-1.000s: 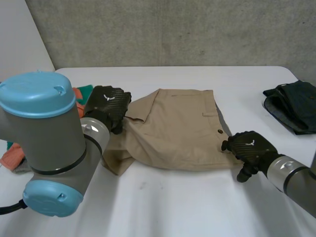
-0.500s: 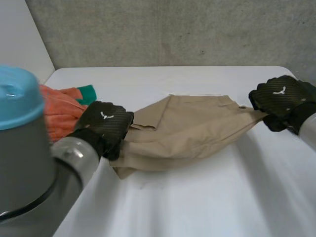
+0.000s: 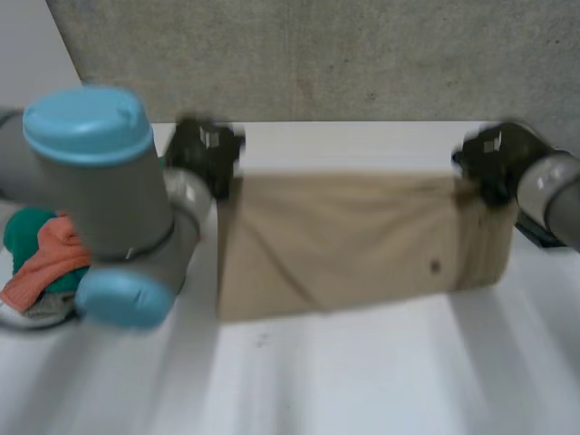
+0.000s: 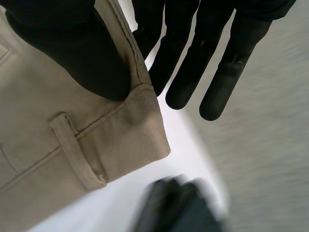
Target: Fold the laundry.
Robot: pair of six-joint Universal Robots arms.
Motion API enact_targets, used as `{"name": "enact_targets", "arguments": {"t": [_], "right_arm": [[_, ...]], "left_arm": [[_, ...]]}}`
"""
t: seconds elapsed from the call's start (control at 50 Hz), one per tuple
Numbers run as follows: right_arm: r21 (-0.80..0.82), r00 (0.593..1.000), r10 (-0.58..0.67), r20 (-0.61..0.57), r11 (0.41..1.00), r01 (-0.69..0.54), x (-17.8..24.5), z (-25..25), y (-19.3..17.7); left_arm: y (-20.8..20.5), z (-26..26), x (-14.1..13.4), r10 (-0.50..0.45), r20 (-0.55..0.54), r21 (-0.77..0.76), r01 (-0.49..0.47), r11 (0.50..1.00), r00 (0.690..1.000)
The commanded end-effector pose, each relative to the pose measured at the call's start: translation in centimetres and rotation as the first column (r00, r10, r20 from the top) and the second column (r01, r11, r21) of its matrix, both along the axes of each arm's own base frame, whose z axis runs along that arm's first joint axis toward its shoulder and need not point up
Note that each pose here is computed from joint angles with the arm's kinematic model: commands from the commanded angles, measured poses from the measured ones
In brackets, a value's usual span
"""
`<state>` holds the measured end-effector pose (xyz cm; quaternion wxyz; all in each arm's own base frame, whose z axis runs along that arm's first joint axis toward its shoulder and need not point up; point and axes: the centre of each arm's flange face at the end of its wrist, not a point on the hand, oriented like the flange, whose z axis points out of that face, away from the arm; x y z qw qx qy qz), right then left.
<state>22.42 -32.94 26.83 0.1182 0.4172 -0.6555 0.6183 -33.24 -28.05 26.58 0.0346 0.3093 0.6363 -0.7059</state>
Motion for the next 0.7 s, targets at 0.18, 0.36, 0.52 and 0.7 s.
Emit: {"name": "enact_targets", "arguments": {"t": [0.18,0.36,0.52,0.7], "right_arm": [[-0.666,0.892,0.188,0.412,0.730,0.154,2.9,13.6,-3.2],[-0.571,0.905,0.176,0.388,0.816,0.086,4.3,9.0,-4.0],[-0.226,0.957,0.062,0.283,0.974,0.004,4.9,-4.8,-5.4],[-0.056,0.995,0.025,0.100,0.998,-0.019,4.2,-10.5,-2.3]], "left_arm": [[-3.9,17.5,0.0,-0.209,-0.382,-0.674,-0.117,0.730,0.900],[-3.6,9.7,0.1,-0.131,-0.303,-0.486,-0.035,0.873,0.944],[-2.6,-0.9,0.5,-0.076,-0.172,-0.232,0.035,0.972,0.982],[2.3,-6.9,1.0,-0.091,-0.003,0.086,0.091,0.992,0.996]]}}
